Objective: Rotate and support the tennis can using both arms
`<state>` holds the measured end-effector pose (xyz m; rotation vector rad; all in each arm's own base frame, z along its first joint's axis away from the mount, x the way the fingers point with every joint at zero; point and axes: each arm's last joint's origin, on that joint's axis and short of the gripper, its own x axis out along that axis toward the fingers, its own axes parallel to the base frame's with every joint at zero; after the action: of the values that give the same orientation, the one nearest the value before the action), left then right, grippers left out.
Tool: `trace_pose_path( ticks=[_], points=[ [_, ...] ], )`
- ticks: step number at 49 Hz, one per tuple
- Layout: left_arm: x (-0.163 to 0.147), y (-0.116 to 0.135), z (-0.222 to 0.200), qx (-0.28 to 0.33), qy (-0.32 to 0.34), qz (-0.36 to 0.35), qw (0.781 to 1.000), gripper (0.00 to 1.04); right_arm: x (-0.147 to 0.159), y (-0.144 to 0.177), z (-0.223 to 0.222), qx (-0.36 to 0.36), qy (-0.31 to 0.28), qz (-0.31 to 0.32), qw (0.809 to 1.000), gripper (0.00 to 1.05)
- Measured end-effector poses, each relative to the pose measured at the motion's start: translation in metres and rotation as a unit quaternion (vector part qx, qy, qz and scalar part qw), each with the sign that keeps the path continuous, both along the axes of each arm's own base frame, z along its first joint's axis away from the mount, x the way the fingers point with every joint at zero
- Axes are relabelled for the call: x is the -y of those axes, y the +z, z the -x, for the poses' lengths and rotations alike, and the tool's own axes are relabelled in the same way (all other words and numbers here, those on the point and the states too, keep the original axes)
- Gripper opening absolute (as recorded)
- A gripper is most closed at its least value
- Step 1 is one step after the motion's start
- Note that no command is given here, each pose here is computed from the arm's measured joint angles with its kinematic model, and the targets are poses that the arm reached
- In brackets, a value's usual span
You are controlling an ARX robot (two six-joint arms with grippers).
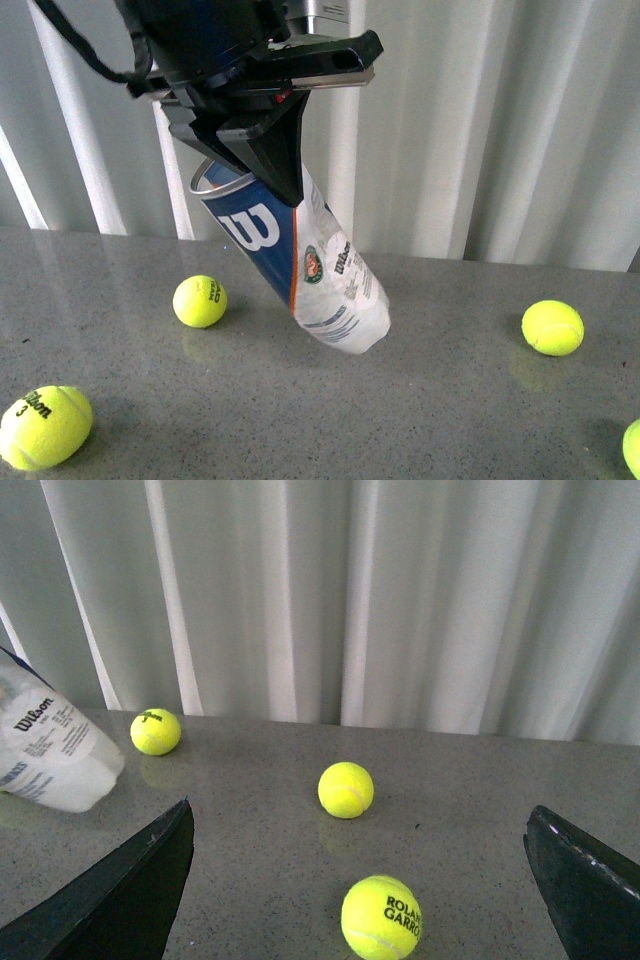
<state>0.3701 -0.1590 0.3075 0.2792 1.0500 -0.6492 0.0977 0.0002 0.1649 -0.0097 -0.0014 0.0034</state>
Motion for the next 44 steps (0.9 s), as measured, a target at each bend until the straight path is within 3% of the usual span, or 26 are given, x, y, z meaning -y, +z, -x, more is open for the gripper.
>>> trace_pose_path(
  ticks=[8,18,31,41,44],
  points=[
    [0.030,0.014,0.006,0.015,-0.101,-0.114,0.988,0.04,0.000,0.000,0.000,0.000,0.000,0.000,1.000,0.98],
    [0.076,-0.020,0.018,0.011,-0.190,-0.183,0.965,0.04,0.000,0.000,0.000,0.000,0.000,0.000,1.000,0.98],
    [0.087,-0.063,0.000,-0.006,-0.201,-0.231,0.952,0.04,0.000,0.000,0.000,0.000,0.000,0.000,1.000,0.98],
    [0.085,-0.065,-0.010,0.011,-0.189,-0.234,0.954,0.04,0.000,0.000,0.000,0.000,0.000,0.000,1.000,0.98],
    [0.086,-0.066,-0.010,0.010,-0.189,-0.232,0.954,0.12,0.000,0.000,0.000,0.000,0.000,0.000,1.000,0.98]
  ],
)
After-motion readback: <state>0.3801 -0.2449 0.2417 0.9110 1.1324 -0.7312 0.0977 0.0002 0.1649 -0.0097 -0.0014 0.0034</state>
